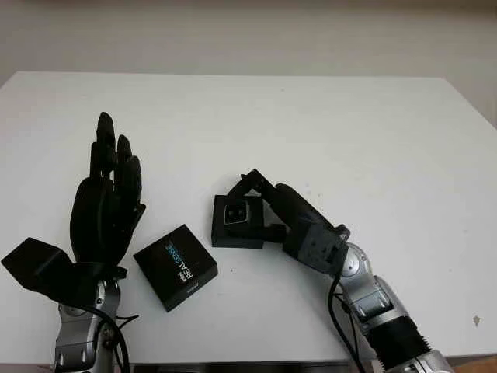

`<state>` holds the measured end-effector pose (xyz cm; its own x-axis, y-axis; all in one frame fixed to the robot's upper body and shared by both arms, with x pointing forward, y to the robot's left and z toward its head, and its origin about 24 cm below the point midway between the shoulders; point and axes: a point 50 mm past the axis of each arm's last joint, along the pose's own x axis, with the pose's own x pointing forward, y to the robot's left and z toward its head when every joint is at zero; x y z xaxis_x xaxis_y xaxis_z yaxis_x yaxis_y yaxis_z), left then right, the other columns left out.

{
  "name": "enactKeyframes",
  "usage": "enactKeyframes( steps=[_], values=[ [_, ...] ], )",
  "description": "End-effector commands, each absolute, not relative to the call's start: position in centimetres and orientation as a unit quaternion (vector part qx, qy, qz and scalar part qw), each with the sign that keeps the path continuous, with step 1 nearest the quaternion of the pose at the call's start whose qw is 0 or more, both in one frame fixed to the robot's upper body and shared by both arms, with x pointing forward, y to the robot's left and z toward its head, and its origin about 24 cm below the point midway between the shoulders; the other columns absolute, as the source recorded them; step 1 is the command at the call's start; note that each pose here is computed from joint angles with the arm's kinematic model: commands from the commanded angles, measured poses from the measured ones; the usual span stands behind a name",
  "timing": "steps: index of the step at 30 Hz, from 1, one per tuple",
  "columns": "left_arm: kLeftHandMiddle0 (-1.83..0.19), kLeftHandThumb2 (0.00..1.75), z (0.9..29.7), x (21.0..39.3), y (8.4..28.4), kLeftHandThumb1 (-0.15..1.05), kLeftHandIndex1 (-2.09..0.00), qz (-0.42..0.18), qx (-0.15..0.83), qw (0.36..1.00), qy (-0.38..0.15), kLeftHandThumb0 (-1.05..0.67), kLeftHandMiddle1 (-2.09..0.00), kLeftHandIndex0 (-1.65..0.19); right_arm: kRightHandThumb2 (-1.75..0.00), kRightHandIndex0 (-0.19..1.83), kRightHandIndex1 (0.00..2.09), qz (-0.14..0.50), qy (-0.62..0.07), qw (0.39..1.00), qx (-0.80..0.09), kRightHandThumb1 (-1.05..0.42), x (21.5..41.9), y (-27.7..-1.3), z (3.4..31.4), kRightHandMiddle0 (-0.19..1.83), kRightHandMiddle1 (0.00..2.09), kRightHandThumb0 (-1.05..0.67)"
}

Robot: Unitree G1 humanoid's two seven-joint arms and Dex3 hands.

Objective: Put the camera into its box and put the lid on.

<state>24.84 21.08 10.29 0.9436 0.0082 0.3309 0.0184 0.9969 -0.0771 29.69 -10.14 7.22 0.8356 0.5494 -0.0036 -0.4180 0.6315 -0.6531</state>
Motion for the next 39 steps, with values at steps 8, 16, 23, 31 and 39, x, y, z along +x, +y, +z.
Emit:
enactKeyframes(
  steps=[8,16,23,31,39],
  values=[
    [0.16,0.47,10.5,24.8,21.1,1.05,-0.05,-0.007,-0.034,0.984,-0.175,-0.75,-0.05,0.17,-0.05,-0.18,0.02,0.239,-0.170,0.870,-0.396,-0.88,29.5,-11.5,10.3,-0.06,0.26,-0.54],
    [0.15,0.47,10.6,24.9,21.1,1.05,-0.06,-0.007,-0.037,0.984,-0.176,-0.74,-0.06,0.16,-0.07,-0.16,0.02,0.222,-0.240,0.824,-0.463,-0.93,29.2,-12.7,12.7,-0.08,0.11,-0.66],
    [0.15,0.47,10.6,24.9,21.1,1.05,-0.06,-0.005,-0.035,0.984,-0.176,-0.75,-0.05,0.16,-0.30,-0.12,0.05,0.263,-0.290,0.747,-0.538,-1.04,28.2,-12.6,12.8,-0.09,0.08,-0.80],
    [0.15,0.47,10.6,24.9,21.0,1.05,-0.05,-0.007,-0.040,0.983,-0.177,-0.74,-0.05,0.16,-0.59,-0.17,0.04,0.298,-0.297,0.695,-0.583,-1.05,27.8,-12.6,11.8,-0.11,0.06,-0.88],
    [0.14,0.47,10.6,24.9,21.1,1.05,-0.06,-0.004,-0.039,0.984,-0.176,-0.75,-0.05,0.15,-0.63,-0.17,0.05,0.322,-0.275,0.673,-0.606,-1.05,28.2,-12.5,10.5,-0.07,0.07,-0.92]
  ],
)
